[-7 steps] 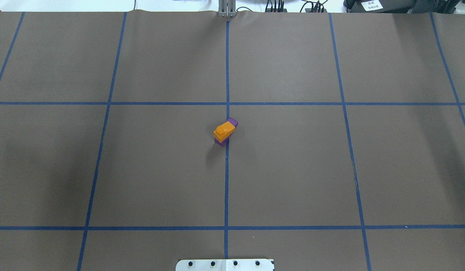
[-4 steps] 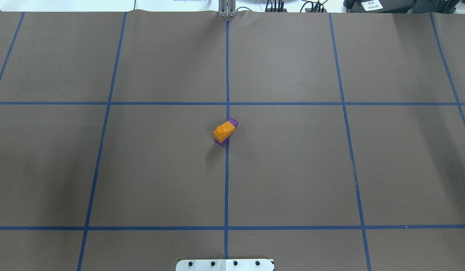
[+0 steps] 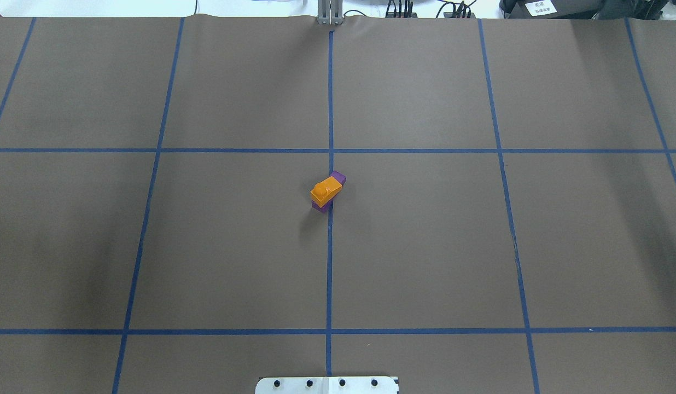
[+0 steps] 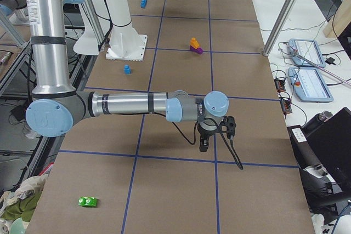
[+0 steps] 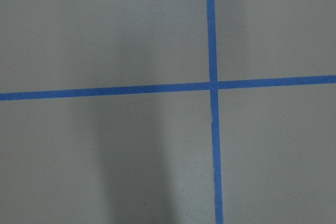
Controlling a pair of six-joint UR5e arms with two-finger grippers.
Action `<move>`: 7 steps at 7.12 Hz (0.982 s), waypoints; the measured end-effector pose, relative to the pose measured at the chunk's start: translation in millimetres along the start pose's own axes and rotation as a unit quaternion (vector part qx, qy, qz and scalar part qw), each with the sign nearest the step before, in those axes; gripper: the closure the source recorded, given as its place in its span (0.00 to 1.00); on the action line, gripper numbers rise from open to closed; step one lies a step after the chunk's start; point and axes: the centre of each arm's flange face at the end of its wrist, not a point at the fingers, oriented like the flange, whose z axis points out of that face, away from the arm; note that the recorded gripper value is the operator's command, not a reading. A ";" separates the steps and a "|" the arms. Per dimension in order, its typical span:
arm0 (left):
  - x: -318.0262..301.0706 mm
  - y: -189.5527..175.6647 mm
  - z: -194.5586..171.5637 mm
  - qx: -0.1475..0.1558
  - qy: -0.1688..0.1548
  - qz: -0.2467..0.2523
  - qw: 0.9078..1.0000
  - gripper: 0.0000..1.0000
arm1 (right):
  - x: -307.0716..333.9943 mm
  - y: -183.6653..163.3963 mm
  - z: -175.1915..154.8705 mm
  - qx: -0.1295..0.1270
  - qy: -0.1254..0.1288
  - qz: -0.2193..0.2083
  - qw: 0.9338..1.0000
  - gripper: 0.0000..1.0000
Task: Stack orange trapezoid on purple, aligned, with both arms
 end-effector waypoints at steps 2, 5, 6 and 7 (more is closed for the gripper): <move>-2.3 2.8 2.2 -0.002 0.000 -0.002 1.000 0.00 | 0.1 -0.4 -0.5 0.002 0.011 -0.003 1.000 0.00; -2.5 3.2 2.3 -0.002 0.000 -0.002 1.000 0.00 | 8.5 2.1 0.6 0.002 0.036 -0.020 0.999 0.00; -2.4 3.2 2.2 -0.002 0.000 -0.002 1.000 0.00 | 13.5 3.9 -0.3 -0.005 0.038 -0.029 0.999 0.00; -2.4 3.2 2.2 -0.002 0.000 -0.002 1.000 0.00 | 17.0 4.9 -2.5 -0.017 0.040 -0.030 0.999 0.00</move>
